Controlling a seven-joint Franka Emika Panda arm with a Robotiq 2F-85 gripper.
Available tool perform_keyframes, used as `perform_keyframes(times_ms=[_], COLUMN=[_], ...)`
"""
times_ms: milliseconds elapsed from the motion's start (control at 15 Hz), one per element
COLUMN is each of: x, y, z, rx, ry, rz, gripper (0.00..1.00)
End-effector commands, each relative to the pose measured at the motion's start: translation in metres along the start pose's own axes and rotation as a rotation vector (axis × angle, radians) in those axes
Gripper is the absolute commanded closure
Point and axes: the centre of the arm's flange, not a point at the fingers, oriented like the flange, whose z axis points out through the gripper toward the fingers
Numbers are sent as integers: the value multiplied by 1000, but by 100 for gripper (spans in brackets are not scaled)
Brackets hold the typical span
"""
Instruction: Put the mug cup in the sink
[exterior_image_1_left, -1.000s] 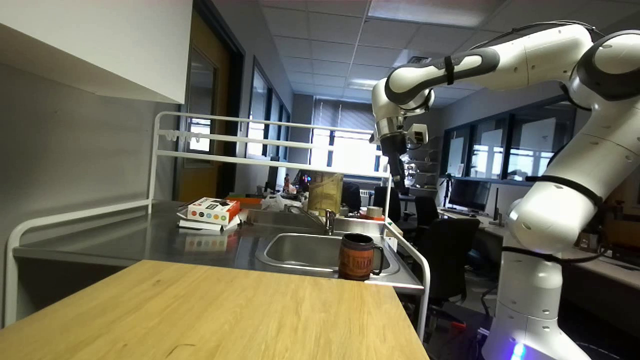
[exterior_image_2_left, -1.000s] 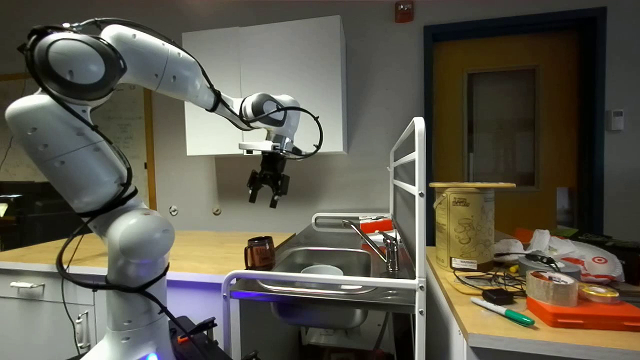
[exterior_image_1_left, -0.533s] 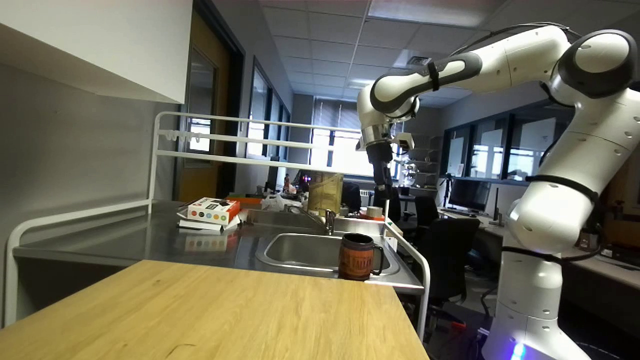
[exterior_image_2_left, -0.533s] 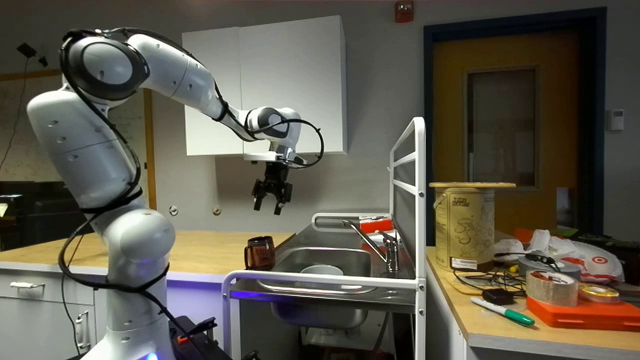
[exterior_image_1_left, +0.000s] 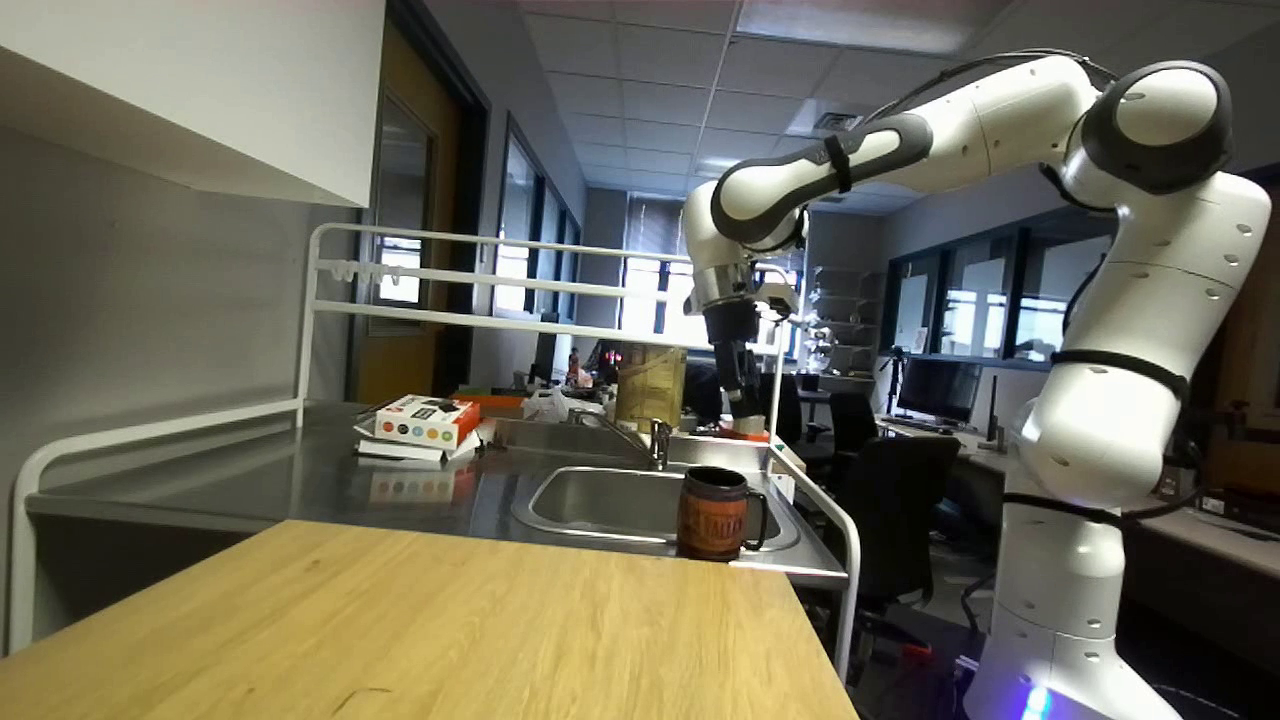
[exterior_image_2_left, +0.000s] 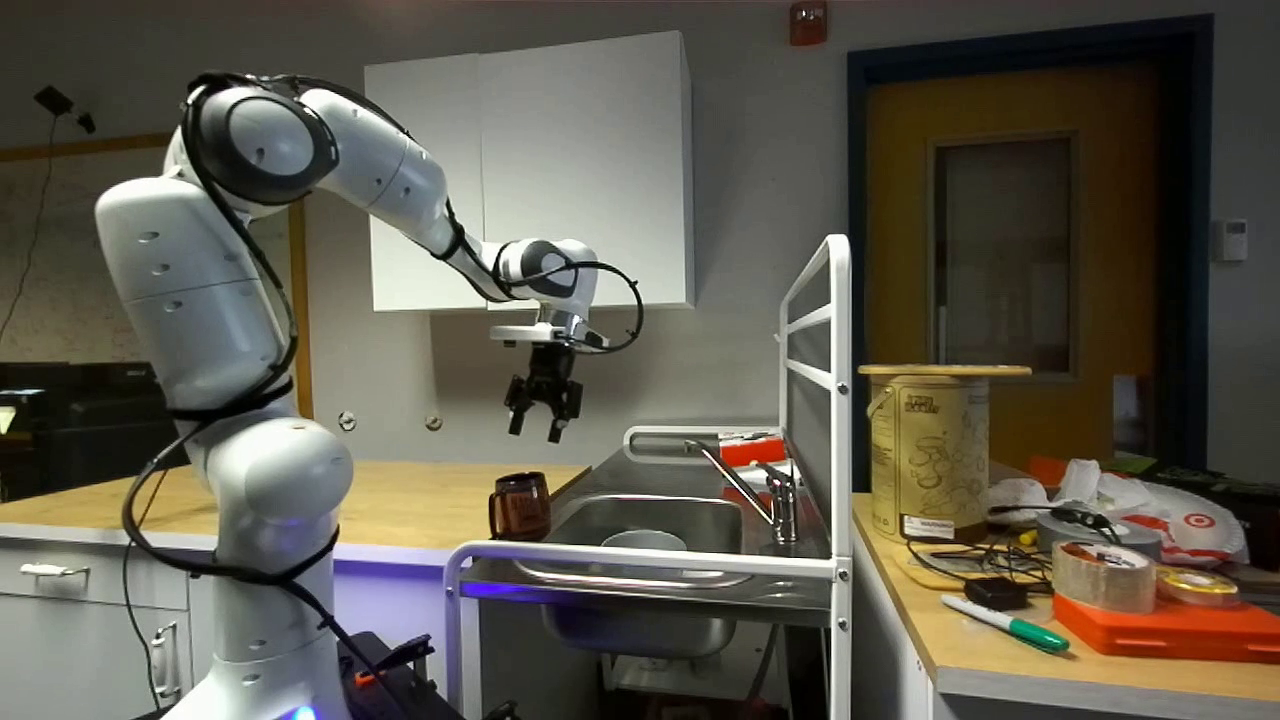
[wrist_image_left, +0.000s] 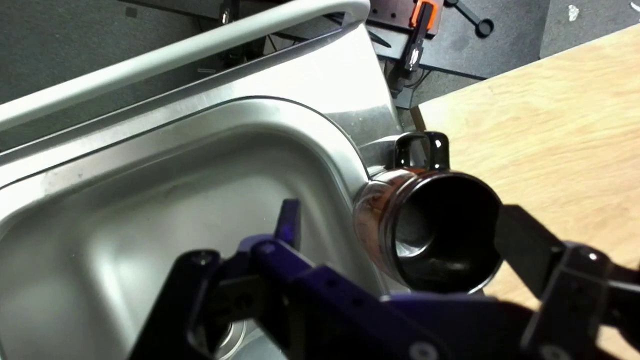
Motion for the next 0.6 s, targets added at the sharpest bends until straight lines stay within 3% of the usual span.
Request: perform_keyframes(times_ms=[0, 533], x=[10, 25], y=[-11, -21], z=[10, 100], rx=[-21, -39], ry=[5, -25], rz=[1, -40], gripper=[0, 0])
